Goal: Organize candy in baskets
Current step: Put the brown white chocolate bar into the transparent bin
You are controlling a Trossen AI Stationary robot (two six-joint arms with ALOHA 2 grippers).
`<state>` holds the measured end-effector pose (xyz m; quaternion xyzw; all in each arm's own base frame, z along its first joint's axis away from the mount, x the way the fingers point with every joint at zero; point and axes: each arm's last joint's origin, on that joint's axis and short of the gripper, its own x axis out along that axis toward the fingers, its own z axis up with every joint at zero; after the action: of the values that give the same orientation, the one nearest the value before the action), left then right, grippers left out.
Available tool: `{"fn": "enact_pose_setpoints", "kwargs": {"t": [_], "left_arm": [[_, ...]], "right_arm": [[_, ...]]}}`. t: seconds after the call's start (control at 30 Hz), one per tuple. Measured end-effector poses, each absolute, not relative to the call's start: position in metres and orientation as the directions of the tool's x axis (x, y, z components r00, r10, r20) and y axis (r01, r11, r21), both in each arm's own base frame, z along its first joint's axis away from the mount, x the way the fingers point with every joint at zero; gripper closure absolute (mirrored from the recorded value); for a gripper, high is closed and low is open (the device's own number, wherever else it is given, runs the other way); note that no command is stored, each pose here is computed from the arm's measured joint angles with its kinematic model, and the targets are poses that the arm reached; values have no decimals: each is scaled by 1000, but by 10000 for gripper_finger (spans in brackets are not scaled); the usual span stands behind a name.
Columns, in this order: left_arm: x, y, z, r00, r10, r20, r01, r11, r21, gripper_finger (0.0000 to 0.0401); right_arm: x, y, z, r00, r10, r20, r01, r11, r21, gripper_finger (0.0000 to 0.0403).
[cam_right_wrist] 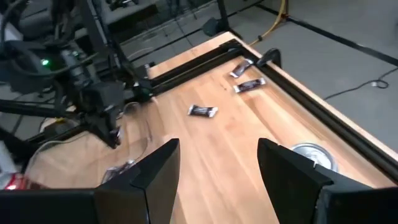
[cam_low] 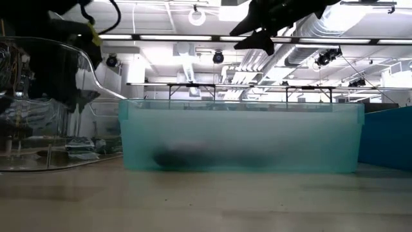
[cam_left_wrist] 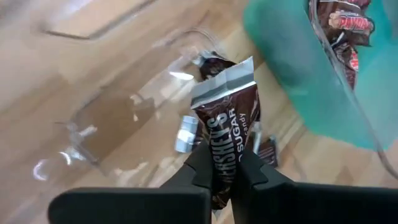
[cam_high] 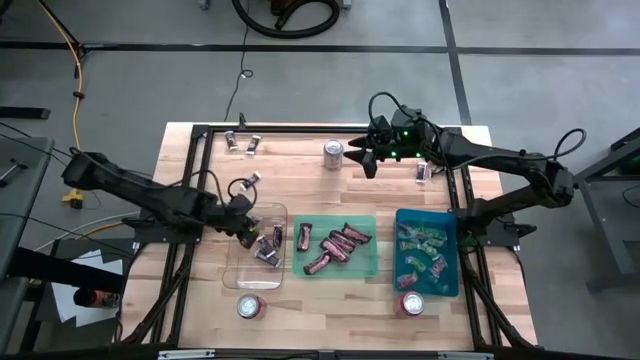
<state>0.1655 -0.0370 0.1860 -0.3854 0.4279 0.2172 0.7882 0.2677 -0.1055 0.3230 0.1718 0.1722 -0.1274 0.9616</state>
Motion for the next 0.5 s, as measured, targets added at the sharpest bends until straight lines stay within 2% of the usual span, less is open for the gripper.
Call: {"fn": "enact_pose_setpoints", "kwargs": {"t": [0.13, 0.27, 0.37, 0.5], "left_arm": [[171, -35, 178, 484, -46, -874, -710, 563, -423, 371], [172, -33, 176, 453, -101, -886, -726, 535, -432, 321], [176, -32, 182, 471, -105, -876, -725, 519, -453, 279], [185, -25, 204, 541, -97, -835, -660, 566, -493, 234]], "right_arm": [[267, -106, 323, 904, -203, -376, 320, 905, 281, 192], [267, -106, 323, 904, -202, -377, 320, 904, 283, 192], [267, -106, 322, 902, -201, -382, 322, 903, 284, 192], [267, -106, 321, 895, -197, -401, 331, 895, 299, 192]]}}
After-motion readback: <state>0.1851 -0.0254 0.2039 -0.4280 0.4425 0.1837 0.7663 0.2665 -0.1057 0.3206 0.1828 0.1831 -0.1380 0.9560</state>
